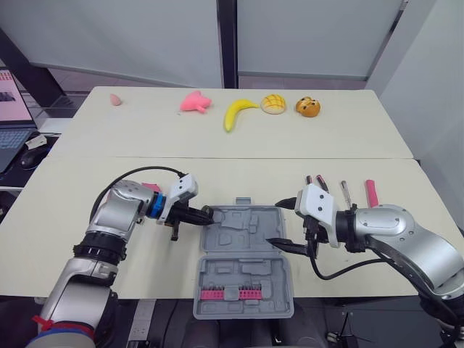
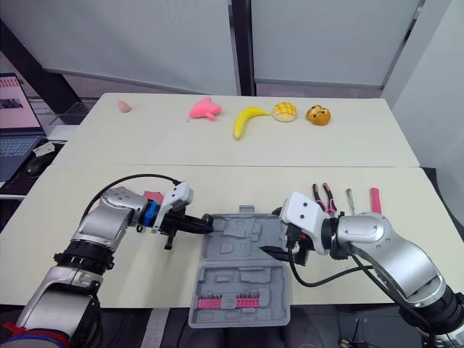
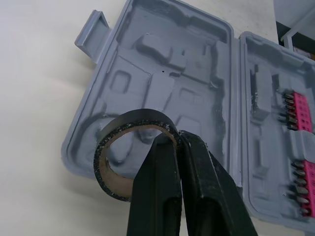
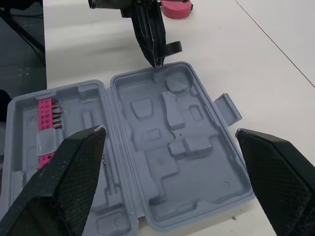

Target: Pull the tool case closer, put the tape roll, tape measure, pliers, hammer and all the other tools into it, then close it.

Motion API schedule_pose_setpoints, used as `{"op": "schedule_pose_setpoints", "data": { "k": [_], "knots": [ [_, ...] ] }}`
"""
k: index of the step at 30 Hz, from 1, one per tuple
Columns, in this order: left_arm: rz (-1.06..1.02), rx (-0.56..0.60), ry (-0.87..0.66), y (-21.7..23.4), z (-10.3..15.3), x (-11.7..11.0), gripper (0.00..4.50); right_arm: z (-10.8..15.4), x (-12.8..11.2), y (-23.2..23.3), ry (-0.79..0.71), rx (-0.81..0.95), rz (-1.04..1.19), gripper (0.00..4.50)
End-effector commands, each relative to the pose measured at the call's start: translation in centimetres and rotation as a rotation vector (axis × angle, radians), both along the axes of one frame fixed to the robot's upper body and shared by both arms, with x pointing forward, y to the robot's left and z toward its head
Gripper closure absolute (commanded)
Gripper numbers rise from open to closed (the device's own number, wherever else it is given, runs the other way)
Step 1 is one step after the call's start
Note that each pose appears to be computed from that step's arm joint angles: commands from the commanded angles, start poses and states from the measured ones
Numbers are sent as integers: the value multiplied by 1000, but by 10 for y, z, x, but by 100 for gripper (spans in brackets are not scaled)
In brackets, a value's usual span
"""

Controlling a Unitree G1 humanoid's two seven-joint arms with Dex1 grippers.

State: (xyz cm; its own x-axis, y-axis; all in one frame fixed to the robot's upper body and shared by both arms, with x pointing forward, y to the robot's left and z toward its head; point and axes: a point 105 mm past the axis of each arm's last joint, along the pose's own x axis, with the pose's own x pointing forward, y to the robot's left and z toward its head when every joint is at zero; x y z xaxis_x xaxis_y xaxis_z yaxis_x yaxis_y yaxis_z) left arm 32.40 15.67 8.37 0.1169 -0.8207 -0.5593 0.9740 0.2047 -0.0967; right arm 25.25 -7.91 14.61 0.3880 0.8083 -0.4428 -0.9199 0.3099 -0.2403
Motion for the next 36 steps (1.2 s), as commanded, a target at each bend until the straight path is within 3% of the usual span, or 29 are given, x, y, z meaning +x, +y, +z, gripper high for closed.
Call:
{"op": "schedule_pose_setpoints", "data": {
  "k": [1, 26, 30, 36],
  "knots": [
    [-2, 6, -21, -8, 0, 4, 449, 10, -4, 5, -43, 11, 19, 0],
    [93, 72, -3, -15, -20, 24, 449, 9, -7, 3, -37, 6, -3, 0],
    [83, 69, -3, -14, -15, 22, 353, 9, -7, 2, -35, 5, -6, 0],
    [76, 39, -30, -12, -1, 20, 160, 9, -7, 1, -35, 6, -11, 0]
  ]
}}
